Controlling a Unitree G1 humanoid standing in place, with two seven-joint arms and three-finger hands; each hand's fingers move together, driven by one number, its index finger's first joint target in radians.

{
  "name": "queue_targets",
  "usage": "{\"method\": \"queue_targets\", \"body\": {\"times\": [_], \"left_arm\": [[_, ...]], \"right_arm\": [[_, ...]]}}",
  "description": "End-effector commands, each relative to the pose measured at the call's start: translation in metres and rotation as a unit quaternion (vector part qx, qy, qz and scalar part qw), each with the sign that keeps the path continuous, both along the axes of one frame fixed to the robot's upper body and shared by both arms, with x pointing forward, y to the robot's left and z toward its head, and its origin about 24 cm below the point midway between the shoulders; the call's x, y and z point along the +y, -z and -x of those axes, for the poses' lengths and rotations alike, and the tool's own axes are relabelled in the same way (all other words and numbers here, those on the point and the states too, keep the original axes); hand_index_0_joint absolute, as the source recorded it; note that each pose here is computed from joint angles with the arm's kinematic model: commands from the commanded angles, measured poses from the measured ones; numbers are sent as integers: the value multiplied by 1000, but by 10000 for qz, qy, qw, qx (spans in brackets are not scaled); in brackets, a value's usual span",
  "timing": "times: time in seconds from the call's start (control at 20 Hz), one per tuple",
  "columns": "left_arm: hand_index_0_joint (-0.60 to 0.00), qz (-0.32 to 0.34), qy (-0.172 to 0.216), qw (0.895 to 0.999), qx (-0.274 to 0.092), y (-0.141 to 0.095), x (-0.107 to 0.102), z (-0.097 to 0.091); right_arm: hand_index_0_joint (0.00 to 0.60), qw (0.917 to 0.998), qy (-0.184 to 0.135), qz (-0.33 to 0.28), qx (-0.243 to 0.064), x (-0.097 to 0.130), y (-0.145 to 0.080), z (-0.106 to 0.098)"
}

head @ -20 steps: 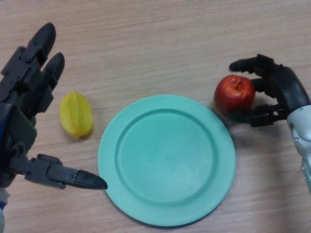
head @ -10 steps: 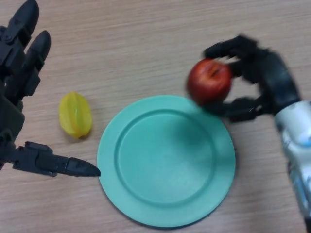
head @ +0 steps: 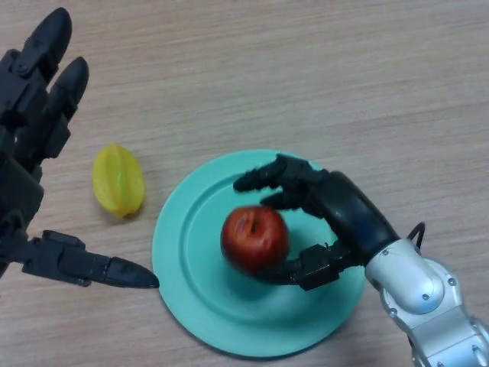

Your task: Pick up the red apple and place it on the plate

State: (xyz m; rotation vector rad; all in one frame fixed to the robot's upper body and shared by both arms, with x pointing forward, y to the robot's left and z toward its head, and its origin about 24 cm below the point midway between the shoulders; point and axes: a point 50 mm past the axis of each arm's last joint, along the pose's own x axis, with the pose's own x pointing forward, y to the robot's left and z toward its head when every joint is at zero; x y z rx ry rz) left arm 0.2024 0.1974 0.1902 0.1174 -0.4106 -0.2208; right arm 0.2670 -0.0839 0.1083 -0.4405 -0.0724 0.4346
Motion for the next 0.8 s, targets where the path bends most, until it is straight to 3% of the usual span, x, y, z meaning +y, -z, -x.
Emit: {"method": "queue_targets", "body": {"times": [0.05, 0.25, 0.45, 0.55, 0.8], "left_arm": [[0, -210, -211, 9948, -971, -29, 15, 13], [0, -187, -221, 9946, -997, -27, 14, 13], [0, -179, -216, 9968, -745, -20, 13, 12], [0, -189, -225, 9967, -757, -19, 12, 13], [0, -336, -318, 9959, -778, -14, 11, 12]], "right_arm": [[0, 9923, -34, -801, -945, 3, -51, 0], [0, 9750, 111, -1809, -1285, -16, -92, 12], [0, 9599, 130, -2155, -1788, -55, -108, 41], [0, 9544, 249, -2325, -1857, -74, -110, 52], [0, 9516, 407, -2359, -1925, -94, -108, 61]]}}
